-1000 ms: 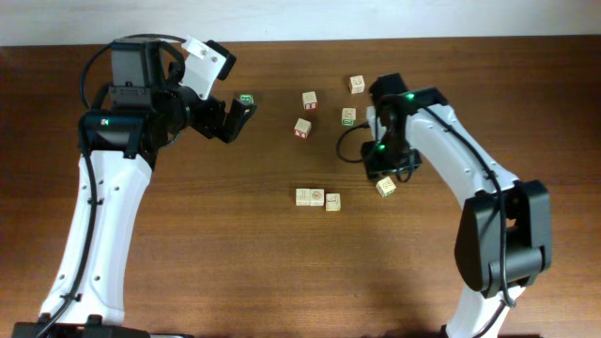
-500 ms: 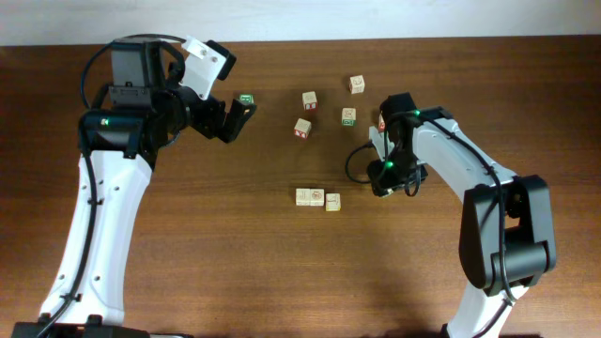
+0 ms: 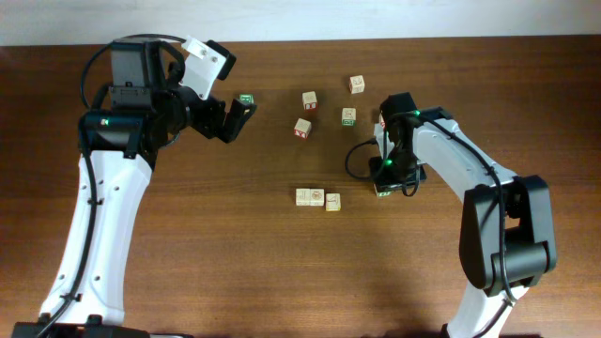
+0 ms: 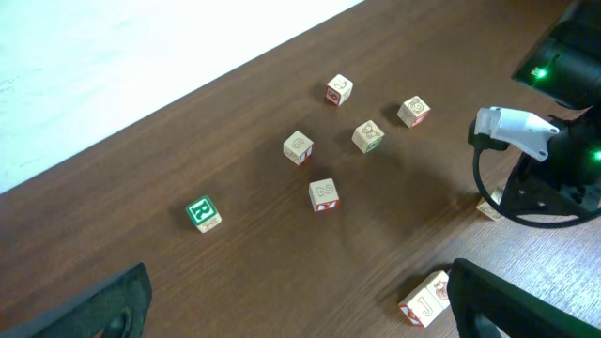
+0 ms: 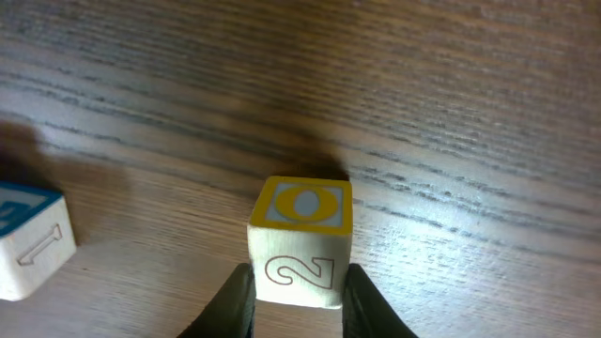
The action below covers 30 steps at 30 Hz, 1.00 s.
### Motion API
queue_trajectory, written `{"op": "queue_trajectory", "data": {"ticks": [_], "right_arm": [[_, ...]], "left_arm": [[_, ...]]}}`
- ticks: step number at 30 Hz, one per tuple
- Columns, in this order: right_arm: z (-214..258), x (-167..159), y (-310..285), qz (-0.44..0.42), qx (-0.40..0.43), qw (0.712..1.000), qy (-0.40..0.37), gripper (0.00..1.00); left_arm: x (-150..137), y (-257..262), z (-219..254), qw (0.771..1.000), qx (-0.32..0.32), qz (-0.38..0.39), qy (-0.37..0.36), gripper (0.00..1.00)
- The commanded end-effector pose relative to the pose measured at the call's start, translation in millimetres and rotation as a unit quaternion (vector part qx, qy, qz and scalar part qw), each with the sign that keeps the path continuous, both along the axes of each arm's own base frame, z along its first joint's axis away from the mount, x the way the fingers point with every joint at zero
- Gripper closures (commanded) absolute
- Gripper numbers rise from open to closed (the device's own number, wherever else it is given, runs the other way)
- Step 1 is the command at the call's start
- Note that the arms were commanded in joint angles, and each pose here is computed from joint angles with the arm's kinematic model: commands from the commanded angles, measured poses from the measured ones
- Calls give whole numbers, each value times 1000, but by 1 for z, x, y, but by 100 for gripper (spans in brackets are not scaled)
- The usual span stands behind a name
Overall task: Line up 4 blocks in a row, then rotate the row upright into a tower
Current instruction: 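Carry the yellow-O block left and set it beside the blue-5 block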
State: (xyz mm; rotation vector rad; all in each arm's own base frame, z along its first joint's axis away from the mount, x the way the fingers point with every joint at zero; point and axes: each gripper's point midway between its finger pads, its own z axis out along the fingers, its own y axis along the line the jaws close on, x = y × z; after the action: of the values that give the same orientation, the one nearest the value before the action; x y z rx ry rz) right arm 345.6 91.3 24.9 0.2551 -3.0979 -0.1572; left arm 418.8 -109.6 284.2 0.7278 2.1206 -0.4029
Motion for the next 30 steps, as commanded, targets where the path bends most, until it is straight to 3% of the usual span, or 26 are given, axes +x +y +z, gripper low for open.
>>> {"op": "queue_trajectory", "data": {"ticks": [1,14,30], "right_arm": [[-2,-14,20,-13,34,999,30,80],[-1,-50,66,-13,17,997,72,74],[1,-46,84,-33,54,995,70,74]], "left_arm": [[2,-3,7,1000,-4,-9,-10,1],[2,-3,7,1000,-3,-9,-10,1],[2,-3,7,1000,-4,-9,-10,1]]}}
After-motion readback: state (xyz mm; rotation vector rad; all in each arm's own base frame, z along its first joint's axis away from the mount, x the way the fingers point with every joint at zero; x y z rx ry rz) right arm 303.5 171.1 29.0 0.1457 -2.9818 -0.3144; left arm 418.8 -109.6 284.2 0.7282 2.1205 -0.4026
